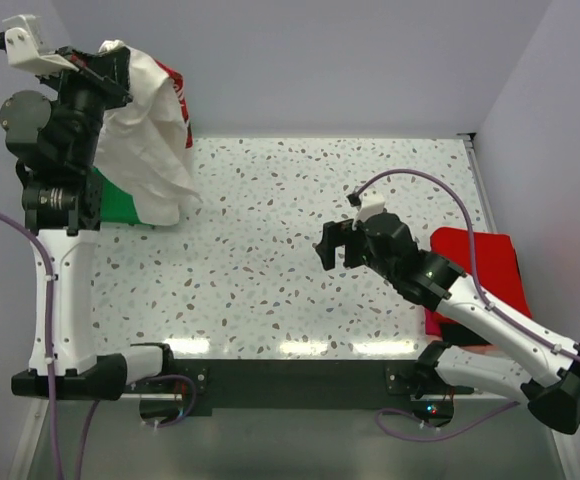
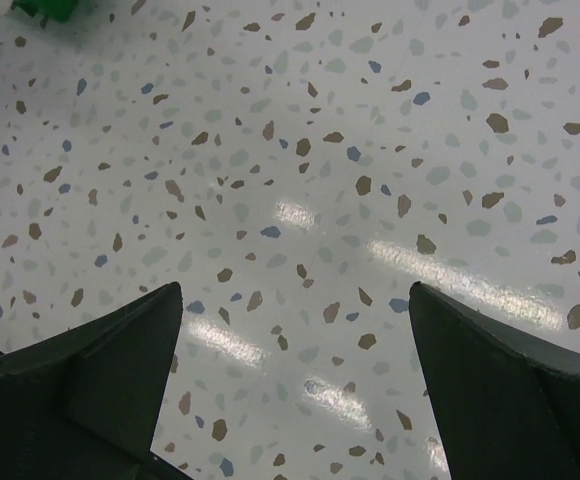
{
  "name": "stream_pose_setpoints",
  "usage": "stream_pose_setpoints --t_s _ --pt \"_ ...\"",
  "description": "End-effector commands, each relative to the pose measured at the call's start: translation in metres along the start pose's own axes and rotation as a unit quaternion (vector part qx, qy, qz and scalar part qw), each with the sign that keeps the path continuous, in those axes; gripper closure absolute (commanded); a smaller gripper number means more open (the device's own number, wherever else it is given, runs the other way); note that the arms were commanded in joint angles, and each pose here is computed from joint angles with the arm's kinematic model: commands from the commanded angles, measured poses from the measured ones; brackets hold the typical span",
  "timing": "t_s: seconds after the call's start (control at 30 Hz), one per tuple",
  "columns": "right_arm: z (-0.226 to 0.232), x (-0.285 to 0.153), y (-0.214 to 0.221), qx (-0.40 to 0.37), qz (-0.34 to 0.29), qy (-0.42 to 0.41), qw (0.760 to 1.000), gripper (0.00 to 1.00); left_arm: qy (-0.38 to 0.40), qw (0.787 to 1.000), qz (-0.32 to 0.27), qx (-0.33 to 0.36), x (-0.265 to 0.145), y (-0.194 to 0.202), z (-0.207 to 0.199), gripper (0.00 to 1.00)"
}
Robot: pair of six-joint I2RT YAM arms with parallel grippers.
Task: Fold and stack the t-shirts
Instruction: Move the tshirt to the center of the board, then flatten the tshirt out
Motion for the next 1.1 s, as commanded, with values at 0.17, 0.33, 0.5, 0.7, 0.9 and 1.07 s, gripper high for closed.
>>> stream_pose_setpoints --t_s 0.17,0.33,0.5,0.7,0.9,1.07 --pt "-0.002 -0.020 -0.027 0.019 -0.062 -0.004 0.998 0.01 0.088 0.993 0.058 -0.054 -0.008 0.045 -0.024 1.00" --pt "0.003 -0.006 -0.027 0.027 -0.055 -0.007 0.998 0.01 0.050 0.977 0.175 -0.113 0.017 0.132 0.013 0.93" --pt "0.010 0.025 -0.033 0.028 -0.042 0.005 0.999 0.01 0.014 0.925 0.351 -0.146 0.062 0.263 0.044 0.71" --pt "0.026 0.089 -0.033 0.026 0.003 0.020 0.999 0.01 -0.077 0.884 0.433 -0.157 0.056 0.329 0.079 0.49" --pt "0.040 0.157 -0.037 0.027 0.025 0.035 0.999 0.09 -0.146 0.907 0.377 -0.120 0.004 0.303 0.094 0.46" --pt "0.046 0.211 -0.045 0.058 0.043 0.030 0.997 0.24 -0.163 0.898 0.392 -0.115 -0.043 0.313 0.107 0.49"
Point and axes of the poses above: each gripper's point midway between its finger pads, its own x axis out along the fingers, its own z axis along the line the jaws close on, y = z × x, the point moved 7 cm from there along -x, back along the fingers, and after that the axes turned 11 degrees about -x, right-handed, at the moved point
